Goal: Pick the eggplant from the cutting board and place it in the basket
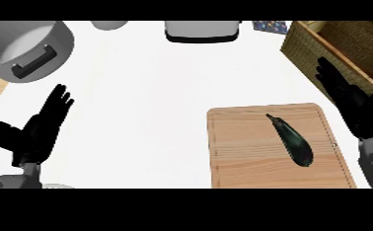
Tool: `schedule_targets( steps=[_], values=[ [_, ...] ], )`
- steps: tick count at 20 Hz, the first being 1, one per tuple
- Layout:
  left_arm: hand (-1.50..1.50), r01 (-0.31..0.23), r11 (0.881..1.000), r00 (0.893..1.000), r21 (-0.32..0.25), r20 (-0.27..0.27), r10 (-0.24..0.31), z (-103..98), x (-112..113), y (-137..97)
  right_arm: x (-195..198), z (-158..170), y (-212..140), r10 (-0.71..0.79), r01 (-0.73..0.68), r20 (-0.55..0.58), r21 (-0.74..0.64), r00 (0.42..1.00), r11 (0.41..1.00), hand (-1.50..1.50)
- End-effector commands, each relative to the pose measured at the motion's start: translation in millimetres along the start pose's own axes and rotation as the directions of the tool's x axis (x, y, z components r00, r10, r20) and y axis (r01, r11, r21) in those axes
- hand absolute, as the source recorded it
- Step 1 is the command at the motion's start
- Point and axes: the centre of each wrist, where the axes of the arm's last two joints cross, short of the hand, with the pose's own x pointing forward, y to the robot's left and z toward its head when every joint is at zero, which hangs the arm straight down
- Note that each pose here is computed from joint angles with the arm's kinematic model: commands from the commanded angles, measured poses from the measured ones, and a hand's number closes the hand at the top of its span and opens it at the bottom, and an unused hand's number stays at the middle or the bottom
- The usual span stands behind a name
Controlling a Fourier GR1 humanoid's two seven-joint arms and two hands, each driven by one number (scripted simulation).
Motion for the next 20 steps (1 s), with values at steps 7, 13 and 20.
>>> schedule_targets(
  steps=[7, 13, 20],
  values=[
    [0.00, -0.044, 0.999, 0.971, -0.006, 0.234, 0.044, 1, 35, -60, 39, 18, 5, 0.004, -0.068, 0.204, 0.311, 0.979, 0.948, 1.50],
    [0.00, -0.055, 0.998, 0.972, -0.013, 0.226, 0.057, 15, 31, -88, 44, 49, 120, -0.002, 0.000, 0.079, 0.034, 0.997, 0.999, -1.50],
    [0.00, -0.044, 0.999, 0.973, -0.020, 0.228, 0.047, 20, 43, -98, 71, 18, 54, 0.483, -0.529, -0.232, -0.218, 0.844, 0.820, -1.50]
  ],
)
